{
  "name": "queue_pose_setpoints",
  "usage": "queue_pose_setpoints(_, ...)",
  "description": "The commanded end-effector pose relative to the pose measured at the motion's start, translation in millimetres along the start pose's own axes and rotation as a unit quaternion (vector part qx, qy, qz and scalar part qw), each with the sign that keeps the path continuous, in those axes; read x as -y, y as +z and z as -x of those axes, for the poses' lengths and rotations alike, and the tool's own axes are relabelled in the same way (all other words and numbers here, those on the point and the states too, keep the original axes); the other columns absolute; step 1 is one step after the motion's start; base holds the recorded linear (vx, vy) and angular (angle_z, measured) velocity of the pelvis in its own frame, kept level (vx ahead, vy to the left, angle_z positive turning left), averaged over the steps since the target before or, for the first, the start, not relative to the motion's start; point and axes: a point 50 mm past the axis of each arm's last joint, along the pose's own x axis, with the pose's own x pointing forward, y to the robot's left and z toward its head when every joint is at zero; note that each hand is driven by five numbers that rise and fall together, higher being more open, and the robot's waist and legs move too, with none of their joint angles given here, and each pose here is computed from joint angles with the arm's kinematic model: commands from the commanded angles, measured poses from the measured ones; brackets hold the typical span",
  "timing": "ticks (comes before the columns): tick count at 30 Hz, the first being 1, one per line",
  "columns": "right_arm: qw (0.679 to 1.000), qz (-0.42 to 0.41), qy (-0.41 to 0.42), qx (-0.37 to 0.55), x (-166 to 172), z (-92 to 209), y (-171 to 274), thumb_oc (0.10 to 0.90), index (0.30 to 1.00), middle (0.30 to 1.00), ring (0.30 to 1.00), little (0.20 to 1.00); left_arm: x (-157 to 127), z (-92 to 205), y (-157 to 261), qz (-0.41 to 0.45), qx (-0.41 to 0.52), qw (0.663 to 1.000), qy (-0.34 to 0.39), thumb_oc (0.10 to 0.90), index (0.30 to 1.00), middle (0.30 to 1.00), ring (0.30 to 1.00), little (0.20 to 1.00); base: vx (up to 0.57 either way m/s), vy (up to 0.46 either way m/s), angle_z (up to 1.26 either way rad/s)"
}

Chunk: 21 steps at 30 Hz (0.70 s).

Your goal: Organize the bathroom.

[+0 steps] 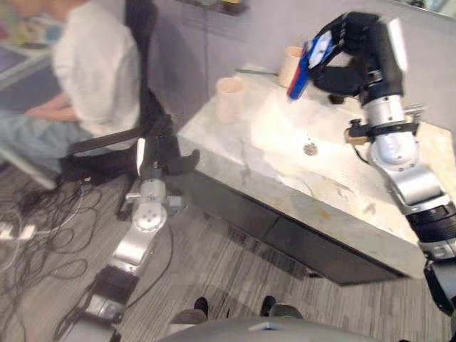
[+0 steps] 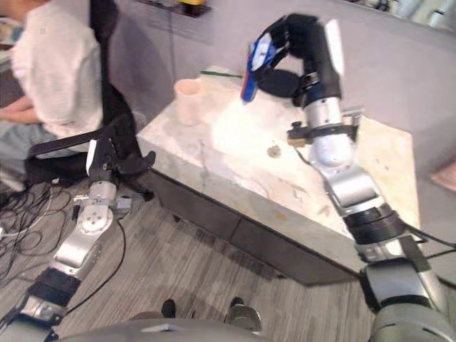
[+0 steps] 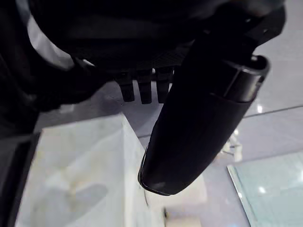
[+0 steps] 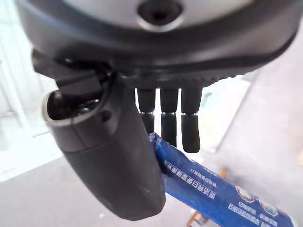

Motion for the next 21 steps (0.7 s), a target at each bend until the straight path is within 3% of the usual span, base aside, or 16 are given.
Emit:
queue_pose_setpoints(1,0.978,0.002,-0.120,0.170,39,-27,56,0.400,0.300,0.300,0.300,0.300,15,-4,46,0.004,0.140,0.989,-0.053,0.800,0.900,0.900,0.900,0.900,0.23,0.004,1.18)
queue_pose_setpoints(7,0.971,0.020,-0.171,0.167,54,-22,52,0.400,0.300,0.300,0.300,0.300,13,4,28,0.026,0.103,0.991,-0.077,0.800,0.900,0.900,0.900,0.900,0.15,-0.052,0.79)
queue_pose_setpoints(16,0.982,-0.033,-0.152,0.111,19,-14,27,0.400,0.300,0.300,0.300,0.300,26,17,25,0.052,0.090,0.989,-0.102,0.800,0.900,0.900,0.900,0.900,0.10,-0.068,0.09)
queue_pose_setpoints(21,0.982,-0.047,-0.154,0.095,15,-9,22,0.400,0.300,0.300,0.300,0.300,29,20,22,0.059,0.079,0.990,-0.106,0.800,0.900,0.900,0.900,0.900,0.05,-0.044,0.09)
